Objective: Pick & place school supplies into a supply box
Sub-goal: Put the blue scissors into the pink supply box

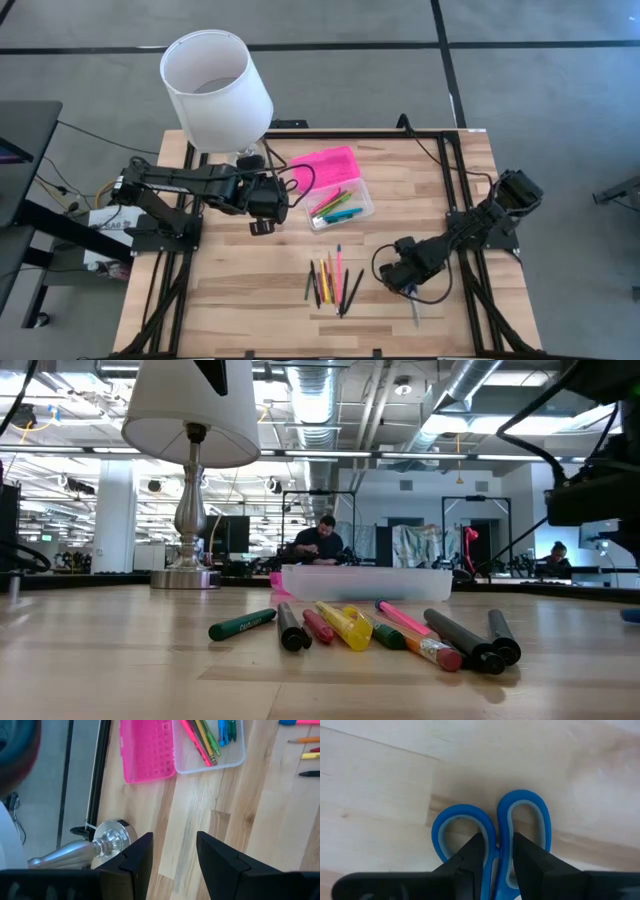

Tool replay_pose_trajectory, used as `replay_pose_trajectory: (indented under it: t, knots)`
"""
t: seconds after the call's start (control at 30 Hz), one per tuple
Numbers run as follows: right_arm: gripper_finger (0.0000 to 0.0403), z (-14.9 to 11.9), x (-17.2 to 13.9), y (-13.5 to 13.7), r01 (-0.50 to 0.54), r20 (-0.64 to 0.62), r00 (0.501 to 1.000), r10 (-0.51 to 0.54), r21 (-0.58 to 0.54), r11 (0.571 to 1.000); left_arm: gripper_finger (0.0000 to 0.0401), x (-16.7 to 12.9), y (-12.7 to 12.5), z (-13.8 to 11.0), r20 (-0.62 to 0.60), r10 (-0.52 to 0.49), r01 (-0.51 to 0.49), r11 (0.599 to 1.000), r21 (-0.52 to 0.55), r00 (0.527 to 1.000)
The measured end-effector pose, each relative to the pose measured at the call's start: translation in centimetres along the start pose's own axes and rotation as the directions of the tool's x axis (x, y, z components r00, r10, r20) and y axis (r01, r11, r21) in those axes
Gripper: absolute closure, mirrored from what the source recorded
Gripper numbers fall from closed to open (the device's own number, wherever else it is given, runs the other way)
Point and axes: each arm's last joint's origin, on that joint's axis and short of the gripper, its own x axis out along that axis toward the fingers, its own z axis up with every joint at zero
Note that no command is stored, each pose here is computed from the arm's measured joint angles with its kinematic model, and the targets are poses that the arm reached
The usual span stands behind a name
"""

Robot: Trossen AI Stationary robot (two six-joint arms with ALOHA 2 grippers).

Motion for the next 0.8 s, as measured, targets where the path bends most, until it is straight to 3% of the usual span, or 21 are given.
replay_pose_trajectory:
  t: [0.37,0.63,0.8]
  knots:
    - [0.033,1.0,0.0,0.3,-0.003,0.036,0.999,0.01,-0.18,0.984,0.0255,-0.4,-0.6,-0.2,0.019,0.018,-0.016,0.996,-0.091,1.0]
    - [0.033,1.5,-0.1,0.3,0.004,0.056,0.998,0.014,-0.315,0.949,0.0255,-0.7,-1.2,-0.3,0.036,0.025,-0.017,0.979,-0.203,0.999]
    - [0.0331,1.7,-0.2,0.6,0.021,0.129,0.991,0.033,-0.392,0.92,0.0255,-1.0,-1.6,-0.4,0.047,0.025,-0.011,0.96,-0.28,0.999]
